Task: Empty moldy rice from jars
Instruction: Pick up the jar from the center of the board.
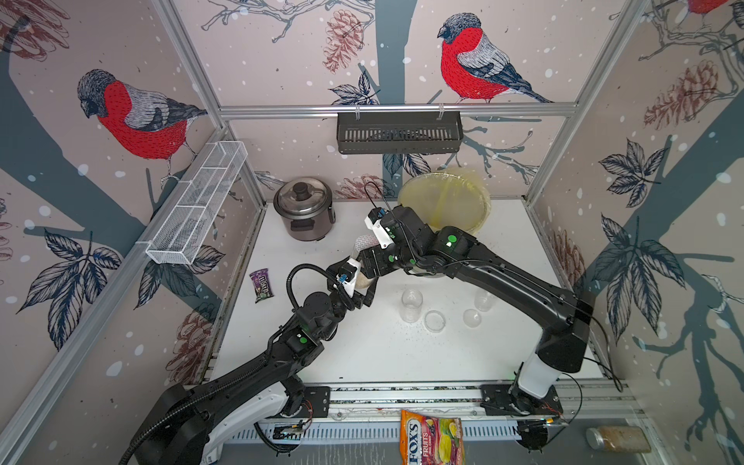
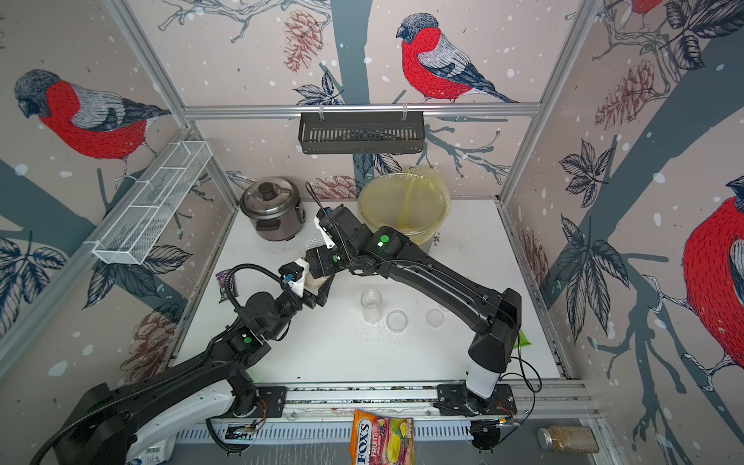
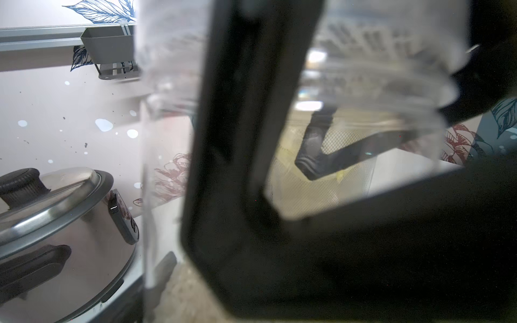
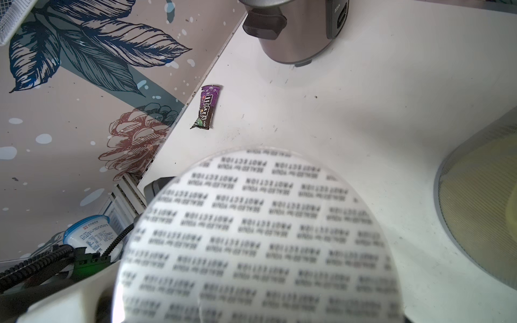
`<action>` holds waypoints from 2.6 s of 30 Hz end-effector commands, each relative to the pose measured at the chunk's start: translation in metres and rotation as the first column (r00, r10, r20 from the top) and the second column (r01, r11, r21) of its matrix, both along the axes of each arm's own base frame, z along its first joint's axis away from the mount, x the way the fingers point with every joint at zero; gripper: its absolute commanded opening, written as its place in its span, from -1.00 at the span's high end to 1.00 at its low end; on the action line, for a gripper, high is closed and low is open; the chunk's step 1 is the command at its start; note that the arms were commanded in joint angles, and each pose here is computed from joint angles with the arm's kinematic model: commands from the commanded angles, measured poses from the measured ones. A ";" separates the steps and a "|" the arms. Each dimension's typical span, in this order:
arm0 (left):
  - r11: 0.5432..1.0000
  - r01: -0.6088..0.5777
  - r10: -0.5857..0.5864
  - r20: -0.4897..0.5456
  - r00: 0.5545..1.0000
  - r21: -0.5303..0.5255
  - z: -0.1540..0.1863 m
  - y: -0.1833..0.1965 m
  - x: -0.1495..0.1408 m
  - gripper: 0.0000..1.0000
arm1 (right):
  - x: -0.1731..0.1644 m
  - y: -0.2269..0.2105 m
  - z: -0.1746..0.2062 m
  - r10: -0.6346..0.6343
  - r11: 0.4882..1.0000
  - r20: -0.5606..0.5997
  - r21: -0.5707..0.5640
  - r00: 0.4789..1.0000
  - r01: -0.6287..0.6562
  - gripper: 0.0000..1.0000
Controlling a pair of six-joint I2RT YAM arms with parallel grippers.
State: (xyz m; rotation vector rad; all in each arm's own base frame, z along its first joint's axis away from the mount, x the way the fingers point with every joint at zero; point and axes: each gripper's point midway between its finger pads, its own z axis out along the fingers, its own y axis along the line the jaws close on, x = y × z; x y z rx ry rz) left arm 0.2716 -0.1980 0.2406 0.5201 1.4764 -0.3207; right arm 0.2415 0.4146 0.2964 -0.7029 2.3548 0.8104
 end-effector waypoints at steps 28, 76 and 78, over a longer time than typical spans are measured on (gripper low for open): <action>0.998 0.066 -0.066 0.040 0.997 0.018 0.013 -0.013 -0.003 -0.09 | -0.004 0.003 0.016 0.018 0.996 -0.001 0.083 1.000 -0.017 -0.71; 0.999 0.032 -0.031 0.054 0.998 -0.004 0.022 -0.007 -0.001 0.27 | -0.034 -0.050 0.008 -0.070 0.993 -0.022 0.096 0.997 0.071 -1.00; 1.000 0.029 -0.029 0.058 0.998 -0.006 0.022 -0.005 -0.003 0.28 | -0.031 -0.063 0.017 -0.109 0.989 -0.004 0.102 0.994 0.109 -1.00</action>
